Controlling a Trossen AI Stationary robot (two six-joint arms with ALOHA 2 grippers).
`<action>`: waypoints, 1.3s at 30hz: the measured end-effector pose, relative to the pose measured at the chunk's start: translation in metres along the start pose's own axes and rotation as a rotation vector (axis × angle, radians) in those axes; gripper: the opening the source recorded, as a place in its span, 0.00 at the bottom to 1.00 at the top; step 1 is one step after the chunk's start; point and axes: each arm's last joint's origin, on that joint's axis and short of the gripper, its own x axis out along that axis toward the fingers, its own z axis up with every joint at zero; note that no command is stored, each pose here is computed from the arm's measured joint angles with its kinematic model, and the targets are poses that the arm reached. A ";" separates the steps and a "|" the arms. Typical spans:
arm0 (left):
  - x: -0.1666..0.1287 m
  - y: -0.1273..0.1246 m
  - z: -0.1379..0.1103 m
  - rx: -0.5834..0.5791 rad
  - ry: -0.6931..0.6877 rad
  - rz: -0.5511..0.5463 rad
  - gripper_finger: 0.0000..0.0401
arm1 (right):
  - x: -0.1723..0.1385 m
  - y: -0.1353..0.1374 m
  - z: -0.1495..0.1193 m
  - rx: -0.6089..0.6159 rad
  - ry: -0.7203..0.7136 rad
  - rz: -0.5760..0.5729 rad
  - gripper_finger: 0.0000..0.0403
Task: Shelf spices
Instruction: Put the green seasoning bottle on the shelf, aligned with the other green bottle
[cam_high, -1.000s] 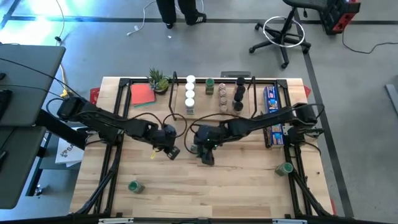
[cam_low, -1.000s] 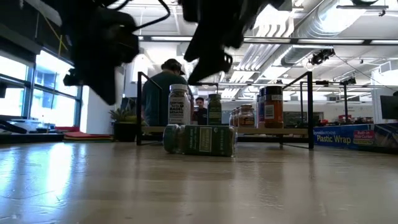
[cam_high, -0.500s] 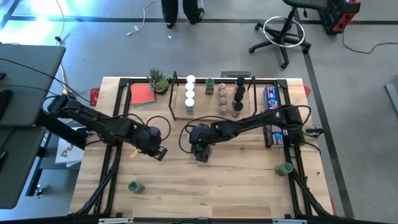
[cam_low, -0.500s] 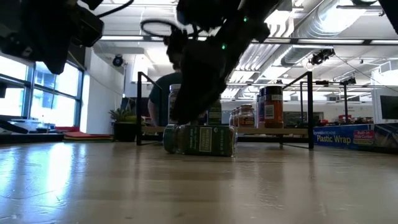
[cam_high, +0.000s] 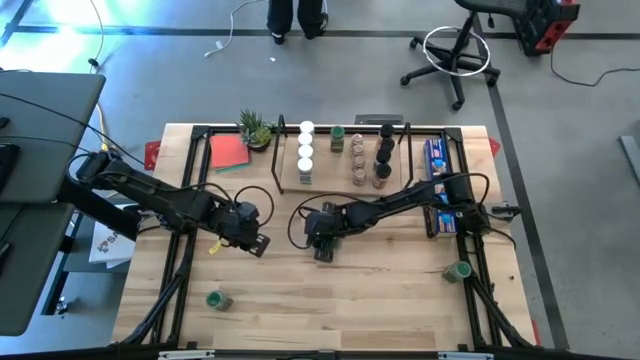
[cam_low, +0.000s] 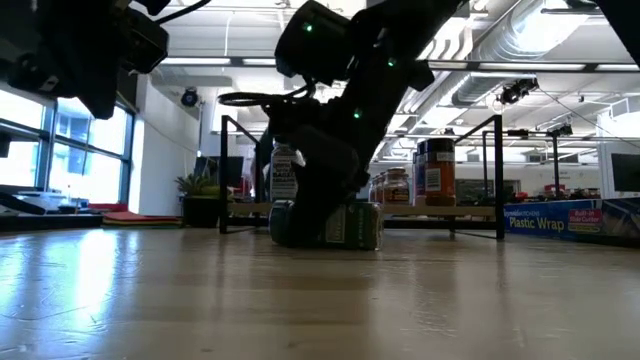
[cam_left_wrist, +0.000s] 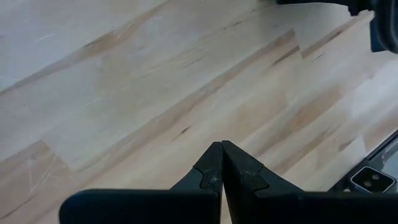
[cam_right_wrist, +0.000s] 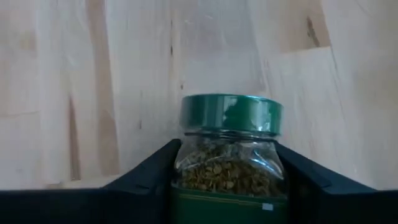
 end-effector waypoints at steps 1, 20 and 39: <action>0.000 0.000 0.000 0.001 -0.006 -0.004 0.00 | -0.003 0.000 0.001 0.012 -0.003 0.002 0.46; -0.115 -0.061 0.035 0.377 -0.814 -0.425 0.02 | -0.235 -0.035 0.049 -0.056 -0.677 0.147 0.45; -0.089 -0.084 0.087 0.671 -0.863 -0.461 0.72 | -0.239 -0.034 0.047 -0.012 -0.658 0.265 0.45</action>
